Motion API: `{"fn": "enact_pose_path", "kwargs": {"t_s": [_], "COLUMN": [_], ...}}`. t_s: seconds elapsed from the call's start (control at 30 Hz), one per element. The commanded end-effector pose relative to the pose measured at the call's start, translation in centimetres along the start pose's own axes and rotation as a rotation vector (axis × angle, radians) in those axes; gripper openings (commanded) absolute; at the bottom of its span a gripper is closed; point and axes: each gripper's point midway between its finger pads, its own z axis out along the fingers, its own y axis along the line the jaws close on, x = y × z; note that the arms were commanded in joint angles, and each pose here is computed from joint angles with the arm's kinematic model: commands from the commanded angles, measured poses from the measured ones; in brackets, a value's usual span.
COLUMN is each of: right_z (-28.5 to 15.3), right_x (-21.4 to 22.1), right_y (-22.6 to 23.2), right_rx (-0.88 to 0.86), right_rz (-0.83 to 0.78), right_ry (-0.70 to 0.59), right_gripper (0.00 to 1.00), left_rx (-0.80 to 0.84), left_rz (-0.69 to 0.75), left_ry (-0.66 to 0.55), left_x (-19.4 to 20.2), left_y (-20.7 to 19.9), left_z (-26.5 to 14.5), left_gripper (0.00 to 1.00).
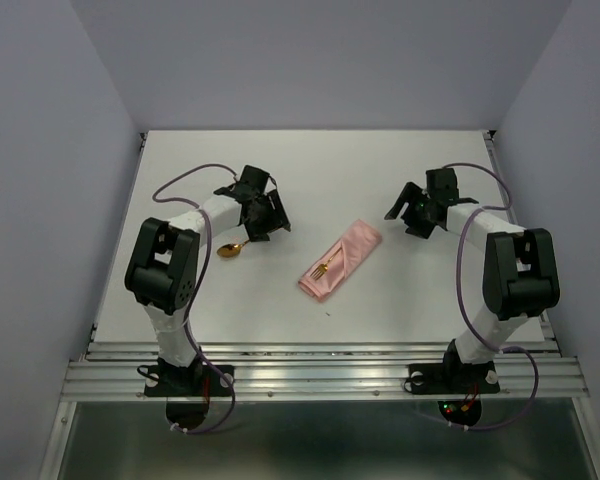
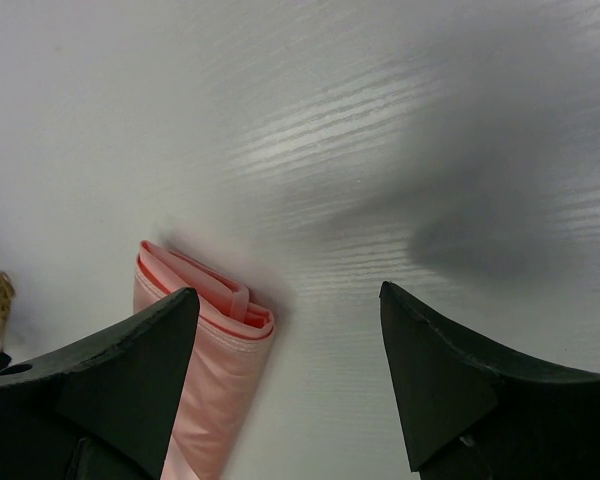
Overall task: Fold the napkin into a case and place the utensils inside
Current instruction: Move the spoon to the center of the board, then pick up the spoon from the center of the board.
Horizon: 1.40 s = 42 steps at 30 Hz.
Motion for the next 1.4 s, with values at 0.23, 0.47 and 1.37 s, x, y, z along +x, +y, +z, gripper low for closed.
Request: {"fn": "enact_pose_path", "kwargs": {"t_s": [0.23,0.47,1.37], "right_z": [-1.4,-0.9,-0.8], "right_x": [-1.1,-0.8,-0.7], "right_y": [1.1,1.2,1.3], "right_rx": [-0.031,-0.04,-0.05], "right_rz": [-0.031,-0.027,-0.033], "right_ry": [-0.051,-0.032,-0.025], "right_gripper": [0.78,0.78,0.78], "left_rx": [-0.074,-0.337,-0.369], "left_rz": [0.314,0.32,0.172], "left_ry": [-0.23,-0.163,-0.094], "left_x": [-9.2,-7.7,-4.0], "left_y": [-3.4,3.3,9.5], "left_z": [-3.8,-2.1,0.8], "left_gripper": [0.73,0.83,0.19]}}
